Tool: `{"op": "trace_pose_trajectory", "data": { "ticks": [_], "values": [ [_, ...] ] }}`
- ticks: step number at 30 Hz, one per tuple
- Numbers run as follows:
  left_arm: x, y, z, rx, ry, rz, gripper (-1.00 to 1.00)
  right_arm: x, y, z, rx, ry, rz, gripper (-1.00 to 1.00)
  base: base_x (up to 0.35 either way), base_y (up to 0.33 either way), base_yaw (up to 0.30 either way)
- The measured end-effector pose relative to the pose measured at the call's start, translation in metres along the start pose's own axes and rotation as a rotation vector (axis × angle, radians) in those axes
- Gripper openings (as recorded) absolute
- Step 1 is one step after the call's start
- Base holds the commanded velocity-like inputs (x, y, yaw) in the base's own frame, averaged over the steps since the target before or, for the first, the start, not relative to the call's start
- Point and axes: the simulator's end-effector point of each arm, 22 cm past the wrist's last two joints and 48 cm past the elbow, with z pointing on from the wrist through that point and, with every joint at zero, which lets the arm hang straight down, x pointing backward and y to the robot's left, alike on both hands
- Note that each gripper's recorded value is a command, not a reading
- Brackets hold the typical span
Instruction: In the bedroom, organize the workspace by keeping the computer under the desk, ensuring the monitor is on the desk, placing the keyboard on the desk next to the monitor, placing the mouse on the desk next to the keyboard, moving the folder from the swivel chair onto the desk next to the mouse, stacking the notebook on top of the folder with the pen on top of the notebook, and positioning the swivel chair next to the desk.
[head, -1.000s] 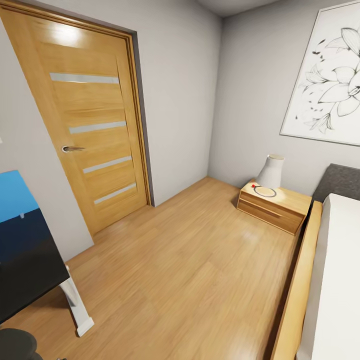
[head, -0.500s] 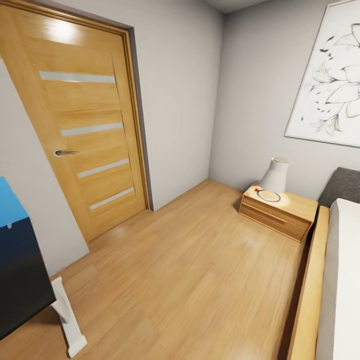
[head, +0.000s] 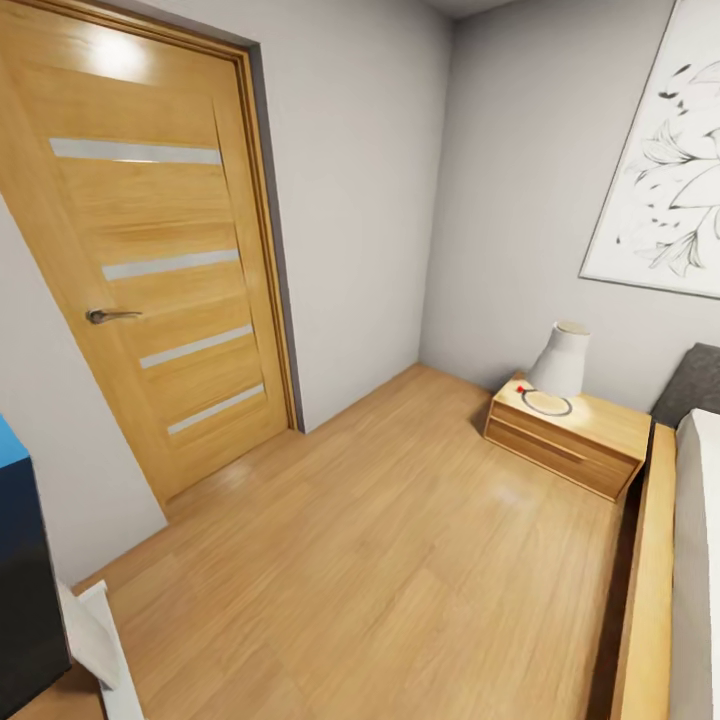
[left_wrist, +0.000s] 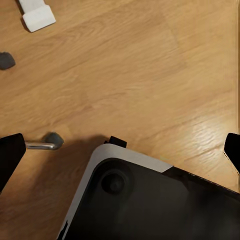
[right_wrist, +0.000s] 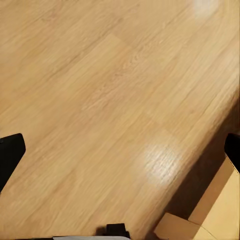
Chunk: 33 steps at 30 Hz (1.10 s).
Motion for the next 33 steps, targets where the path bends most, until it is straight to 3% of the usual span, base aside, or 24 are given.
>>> {"op": "trace_pose_trajectory", "data": {
  "ticks": [33],
  "values": [
    [-0.0005,-0.0001,0.0000,0.001,-0.002,0.001,1.00,-0.0003,0.0000,0.0001,0.000,-0.001,0.000,1.00,0.322,0.000,0.000]
  ]
}}
